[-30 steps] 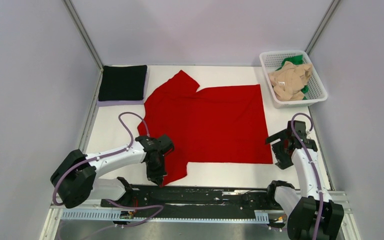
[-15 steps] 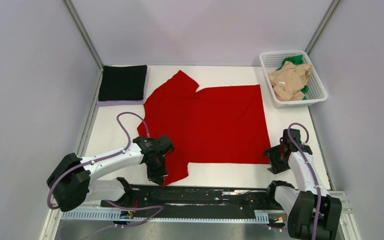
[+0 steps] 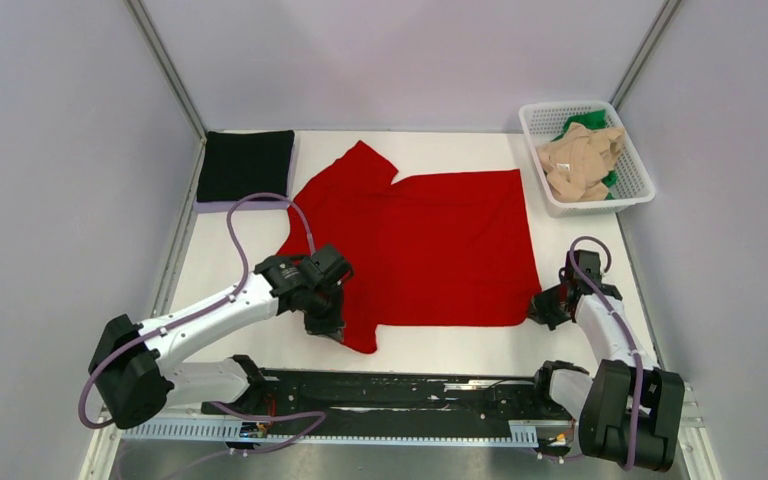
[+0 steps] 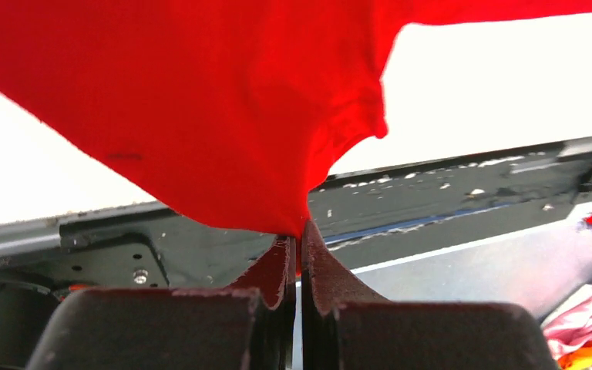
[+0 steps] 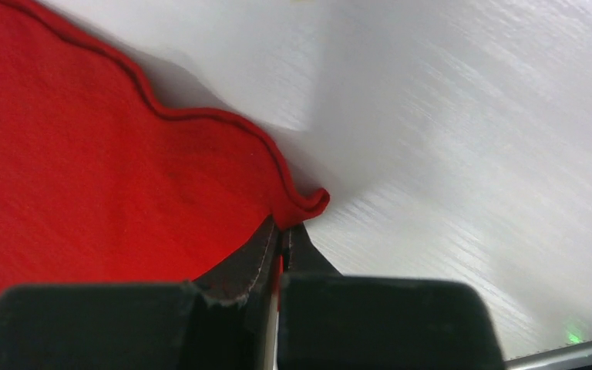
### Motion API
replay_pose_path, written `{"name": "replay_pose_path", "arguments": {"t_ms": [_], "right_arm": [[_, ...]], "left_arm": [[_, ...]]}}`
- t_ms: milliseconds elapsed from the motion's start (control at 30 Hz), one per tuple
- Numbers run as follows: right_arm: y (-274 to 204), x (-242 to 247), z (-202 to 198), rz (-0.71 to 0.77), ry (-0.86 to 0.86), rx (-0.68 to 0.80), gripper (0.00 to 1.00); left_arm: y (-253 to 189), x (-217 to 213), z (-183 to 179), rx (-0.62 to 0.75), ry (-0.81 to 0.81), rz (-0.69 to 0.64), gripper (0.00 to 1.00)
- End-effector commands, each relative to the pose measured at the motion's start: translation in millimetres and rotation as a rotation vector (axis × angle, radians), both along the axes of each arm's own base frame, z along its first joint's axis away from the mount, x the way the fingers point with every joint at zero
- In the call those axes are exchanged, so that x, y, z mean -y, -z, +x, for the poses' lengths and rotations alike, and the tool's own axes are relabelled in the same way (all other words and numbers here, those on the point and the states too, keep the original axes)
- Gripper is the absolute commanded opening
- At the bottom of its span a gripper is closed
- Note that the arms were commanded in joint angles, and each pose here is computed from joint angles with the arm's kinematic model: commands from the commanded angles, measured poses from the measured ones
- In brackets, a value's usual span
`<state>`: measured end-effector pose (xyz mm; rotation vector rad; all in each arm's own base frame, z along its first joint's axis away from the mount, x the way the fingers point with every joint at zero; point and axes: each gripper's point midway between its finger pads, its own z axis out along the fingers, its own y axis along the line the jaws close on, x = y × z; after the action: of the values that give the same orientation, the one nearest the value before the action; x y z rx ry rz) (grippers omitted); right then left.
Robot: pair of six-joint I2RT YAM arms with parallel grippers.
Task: Fold and stack the t-shirts
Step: Grab the side of the flattened tshirt closest away from the robot with both arms, then fold the flattened tshirt in 1/3 of the way
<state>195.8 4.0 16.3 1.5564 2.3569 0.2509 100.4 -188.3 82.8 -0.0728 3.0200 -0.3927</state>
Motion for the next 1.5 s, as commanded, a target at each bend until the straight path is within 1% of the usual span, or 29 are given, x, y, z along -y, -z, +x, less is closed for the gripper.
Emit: {"name": "replay_pose_path", "arguments": {"t_ms": [0,67,167,267,433,600,700,867,1000,1133,1367,1467], "right_arm": [[-15.3,0.1,23.8,-0.013,-0.083,0.094,0.00],[-26.7,-4.6,31.0,0.005,-0.114,0.130,0.00],[-41.9,-8.4,40.7,0.020,-0.146,0.176,0.00],[-54.2,-10.9,51.4,0.034,-0.166,0.206,0.00],[-66.3,-9.5,71.0,0.035,-0.198,0.226,0.00],[-73.1,-6.9,91.0,0.036,-0.213,0.240,0.00],[-77.3,-6.5,103.6,0.041,-0.227,0.249,0.00],[-81.2,-7.3,119.9,0.061,-0.248,0.253,0.00],[-84.6,-5.3,130.2,0.057,-0.257,0.261,0.00],[-86.6,-3.8,140.7,0.055,-0.269,0.267,0.00],[-82.7,-1.4,161.7,0.052,-0.284,0.276,0.02],[-77.6,3.0,171.6,0.034,-0.281,0.281,0.04]], "left_arm": [[-36.0,19.4,34.2,0.169,0.098,-0.068,0.00],[-44.4,27.8,44.2,0.200,0.122,-0.107,0.00],[-48.8,33.6,59.4,0.212,0.105,-0.159,0.00],[-51.5,34.1,87.8,0.232,0.043,-0.222,0.00],[-65.7,24.2,142.0,0.323,-0.069,-0.268,0.00],[-70.1,12.7,177.4,0.365,-0.137,-0.304,0.00],[-74.2,2.0,197.8,0.402,-0.160,-0.296,0.00],[-81.2,-11.7,224.4,0.458,-0.154,-0.247,0.00],[-98.2,-16.0,249.4,0.539,-0.121,-0.235,0.00],[-102.9,-18.7,268.9,0.590,-0.081,-0.221,0.00],[-88.1,-23.1,303.1,0.600,-0.040,-0.183,0.00],[-76.6,-25.6,325.5,0.622,-0.030,-0.158,0.00]]}}
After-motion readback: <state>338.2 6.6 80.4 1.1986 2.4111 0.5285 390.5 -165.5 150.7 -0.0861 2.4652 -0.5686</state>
